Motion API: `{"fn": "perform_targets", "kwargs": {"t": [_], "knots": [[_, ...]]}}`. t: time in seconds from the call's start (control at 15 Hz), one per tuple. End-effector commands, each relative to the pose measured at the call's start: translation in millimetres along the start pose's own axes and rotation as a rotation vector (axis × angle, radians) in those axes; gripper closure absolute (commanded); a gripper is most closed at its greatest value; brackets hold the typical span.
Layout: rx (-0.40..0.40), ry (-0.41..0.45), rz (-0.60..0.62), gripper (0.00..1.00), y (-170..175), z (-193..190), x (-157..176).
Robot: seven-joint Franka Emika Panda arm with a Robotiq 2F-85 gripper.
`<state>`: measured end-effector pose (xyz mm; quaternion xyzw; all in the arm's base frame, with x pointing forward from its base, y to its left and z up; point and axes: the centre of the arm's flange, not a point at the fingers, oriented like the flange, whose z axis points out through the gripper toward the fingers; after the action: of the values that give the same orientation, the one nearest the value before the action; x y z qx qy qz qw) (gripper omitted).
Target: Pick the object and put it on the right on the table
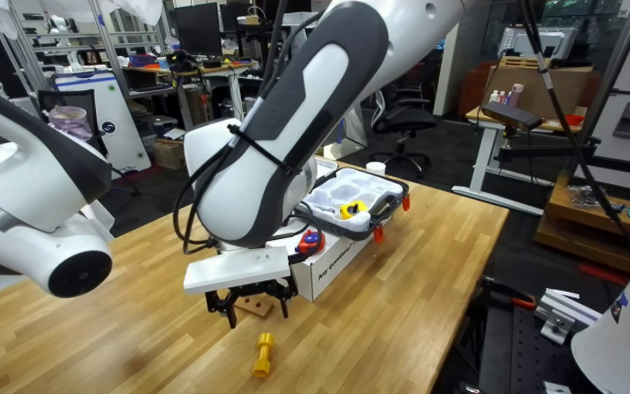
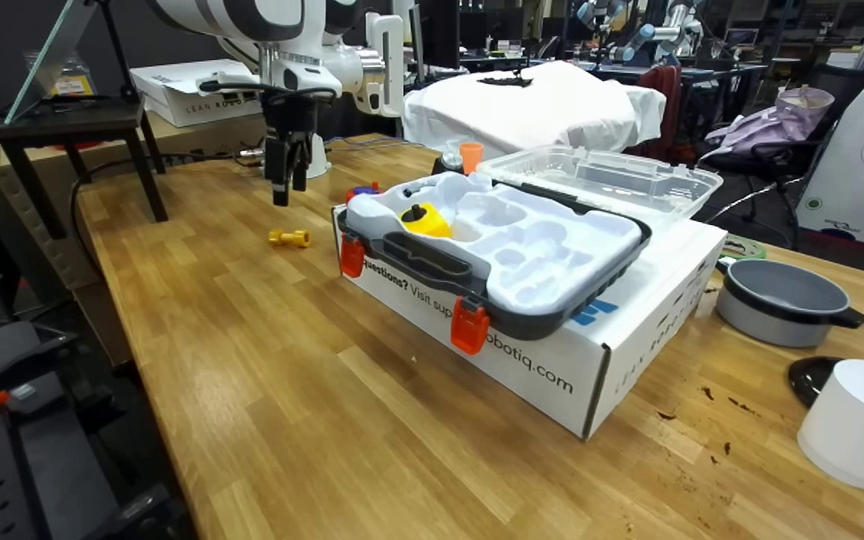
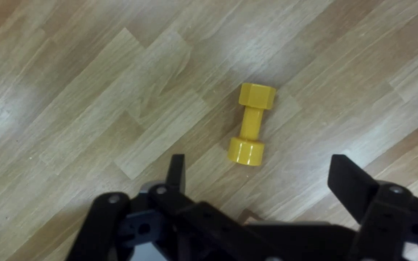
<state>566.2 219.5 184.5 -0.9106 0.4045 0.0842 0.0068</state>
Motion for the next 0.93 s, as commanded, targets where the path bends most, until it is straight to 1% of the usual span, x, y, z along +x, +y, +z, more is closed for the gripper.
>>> {"fn": "perform_targets", "kwargs": {"t": [0.0, 0.33, 0.87], "knots": [[0.033, -0.025, 0.003, 0.00, -11.9, 12.1, 5.4], [0.010, -0.028, 0.001, 0.00, -17.3, 32.0, 4.7], [-0.004, -0.041, 0.006, 0.00, -20.3, 46.5, 6.5]]}}
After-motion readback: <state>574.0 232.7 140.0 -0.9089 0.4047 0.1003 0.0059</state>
